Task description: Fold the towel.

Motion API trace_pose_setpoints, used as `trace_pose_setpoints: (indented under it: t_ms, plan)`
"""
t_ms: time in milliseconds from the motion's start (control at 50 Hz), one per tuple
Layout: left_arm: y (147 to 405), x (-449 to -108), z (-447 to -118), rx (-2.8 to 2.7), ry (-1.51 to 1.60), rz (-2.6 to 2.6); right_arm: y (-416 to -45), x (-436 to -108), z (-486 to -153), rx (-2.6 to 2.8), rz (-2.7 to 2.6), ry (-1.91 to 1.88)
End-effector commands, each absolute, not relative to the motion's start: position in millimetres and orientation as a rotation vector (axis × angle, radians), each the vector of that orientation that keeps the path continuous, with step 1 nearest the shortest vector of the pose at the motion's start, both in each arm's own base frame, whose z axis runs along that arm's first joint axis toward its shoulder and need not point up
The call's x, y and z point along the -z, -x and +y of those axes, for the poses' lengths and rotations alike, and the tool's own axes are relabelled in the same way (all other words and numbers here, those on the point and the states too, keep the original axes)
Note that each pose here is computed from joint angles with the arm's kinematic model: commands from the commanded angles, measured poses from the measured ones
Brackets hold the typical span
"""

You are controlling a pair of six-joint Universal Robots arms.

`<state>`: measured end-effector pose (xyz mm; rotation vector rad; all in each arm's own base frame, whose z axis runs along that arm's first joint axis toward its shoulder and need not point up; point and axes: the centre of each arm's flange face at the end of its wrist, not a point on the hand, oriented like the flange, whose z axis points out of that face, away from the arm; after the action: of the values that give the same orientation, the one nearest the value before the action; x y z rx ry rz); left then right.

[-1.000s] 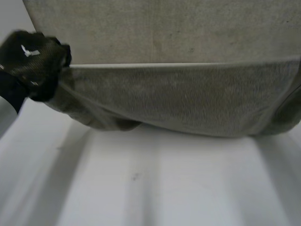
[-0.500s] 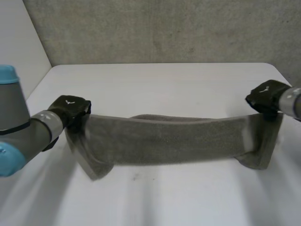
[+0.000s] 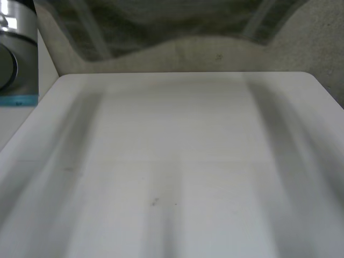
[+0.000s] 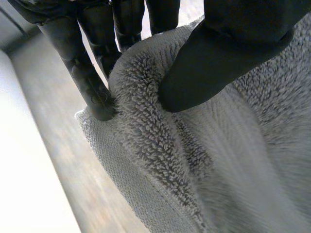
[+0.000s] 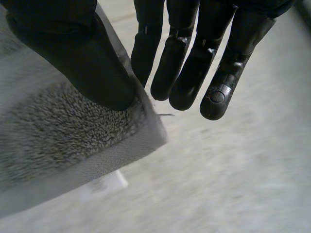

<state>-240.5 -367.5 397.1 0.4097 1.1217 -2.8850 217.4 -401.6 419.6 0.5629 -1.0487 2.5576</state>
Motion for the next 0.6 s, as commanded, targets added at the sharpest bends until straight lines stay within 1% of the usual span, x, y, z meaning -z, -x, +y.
trace_pose_setpoints:
  t_ms: [20,40,60,100,120,160,180,200,220,260,280,320,380,440,480,600]
  plan:
    - [241,-307,-362,2.654,-0.603,1.680,-230,-329,-397,-2.381,-1.500,-0.940]
    - [241,-290,-359,2.612,-0.635,1.746,-231,-309,-395,-2.342,-1.579,-0.996]
    - [241,-289,-359,2.612,-0.635,1.747,-232,-309,-395,-2.342,-1.580,-0.997]
    - [241,-250,-354,2.510,-0.697,1.890,-233,-267,-393,-2.249,-1.737,-1.085]
    - [241,-250,-354,2.509,-0.697,1.891,-233,-267,-393,-2.248,-1.738,-1.085]
    - [240,-213,-350,2.394,-0.732,2.022,-234,-221,-388,-2.133,-1.911,-1.165]
    - [240,-212,-350,2.393,-0.732,2.022,-234,-220,-388,-2.133,-1.912,-1.165]
    - [239,-195,-347,2.335,-0.755,2.077,-234,-200,-385,-2.065,-1.985,-1.197]
    - [239,-195,-347,2.335,-0.755,2.077,-234,-200,-385,-2.064,-1.986,-1.197]
    - [237,-170,-341,2.235,-0.804,2.134,-234,-162,-378,-1.919,-2.100,-1.275]
    - [237,-170,-341,2.235,-0.805,2.134,-234,-162,-378,-1.919,-2.100,-1.275]
    - [235,-161,-337,2.173,-0.852,2.127,-231,-145,-373,-1.811,-2.150,-1.325]
    - [230,-160,-336,2.139,-0.870,2.104,-229,-139,-366,-1.748,-2.211,-1.350]
    - [228,-161,-335,2.135,-0.871,2.095,-229,-138,-363,-1.726,-2.235,-1.355]
    - [227,-168,-331,2.148,-0.869,2.081,-223,-137,-362,-1.687,-2.295,-1.337]
    - [226,-171,-323,2.149,-0.870,2.089,-213,-135,-363,-1.708,-2.404,-1.303]
